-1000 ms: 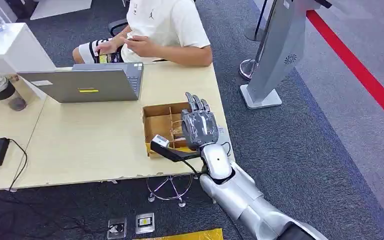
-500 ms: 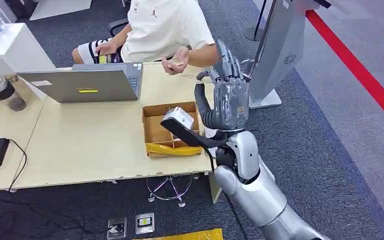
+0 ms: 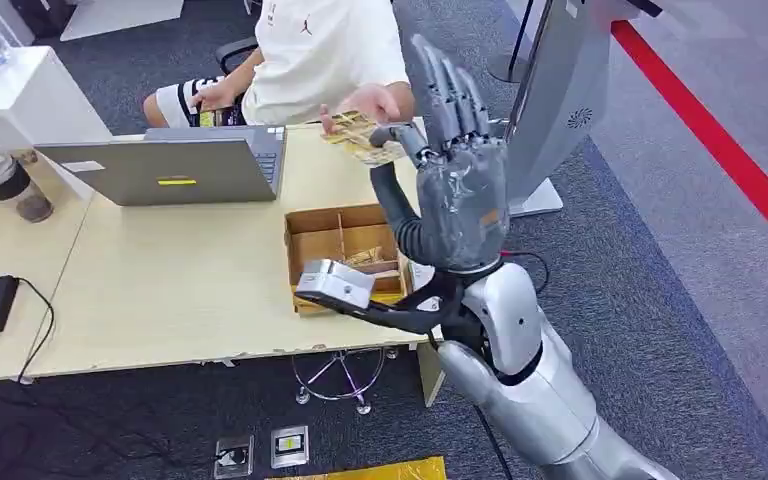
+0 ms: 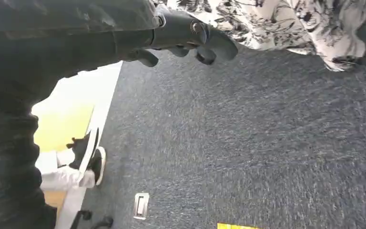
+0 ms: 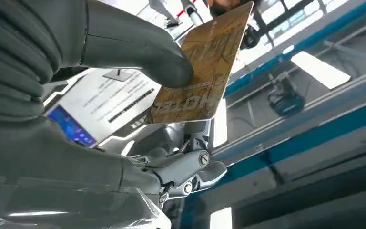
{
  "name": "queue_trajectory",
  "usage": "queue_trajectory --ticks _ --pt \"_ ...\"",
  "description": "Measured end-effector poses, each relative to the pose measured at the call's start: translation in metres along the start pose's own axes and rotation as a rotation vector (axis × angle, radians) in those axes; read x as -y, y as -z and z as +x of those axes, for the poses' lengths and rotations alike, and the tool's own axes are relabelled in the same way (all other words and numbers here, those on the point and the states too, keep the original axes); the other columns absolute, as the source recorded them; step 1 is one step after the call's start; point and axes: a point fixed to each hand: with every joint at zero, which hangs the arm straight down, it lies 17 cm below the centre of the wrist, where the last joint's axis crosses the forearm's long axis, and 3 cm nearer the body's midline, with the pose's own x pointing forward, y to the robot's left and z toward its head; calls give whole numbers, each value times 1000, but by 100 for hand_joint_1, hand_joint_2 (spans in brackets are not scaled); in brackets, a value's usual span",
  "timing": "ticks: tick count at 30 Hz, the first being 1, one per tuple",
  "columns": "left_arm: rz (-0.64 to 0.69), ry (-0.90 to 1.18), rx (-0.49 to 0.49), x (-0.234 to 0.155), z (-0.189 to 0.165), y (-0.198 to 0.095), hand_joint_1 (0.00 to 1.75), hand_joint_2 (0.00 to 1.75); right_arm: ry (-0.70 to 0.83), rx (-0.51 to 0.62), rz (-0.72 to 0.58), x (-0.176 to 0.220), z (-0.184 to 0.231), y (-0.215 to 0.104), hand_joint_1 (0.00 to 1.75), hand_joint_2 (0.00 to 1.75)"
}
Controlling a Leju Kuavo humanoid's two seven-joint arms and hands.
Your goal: Pass the card to the sensor for recognition and then transmit it.
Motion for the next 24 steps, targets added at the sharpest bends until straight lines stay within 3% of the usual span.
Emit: queue_trajectory --ticks 6,13,23,24 --pt "9 3 53 -7 11 2 0 175 -123 -7 180 -72 -13 18 175 175" --pt "20 5 83 -16 15 7 0 175 -341 -93 437 -158 -72 -7 175 175" --pt "33 -9 38 -17 7 7 0 175 -426 -170 592 -196 -114 -43 175 175" --pt "32 -9 36 -16 7 6 0 175 -430 -172 599 -197 -115 -45 3 175"
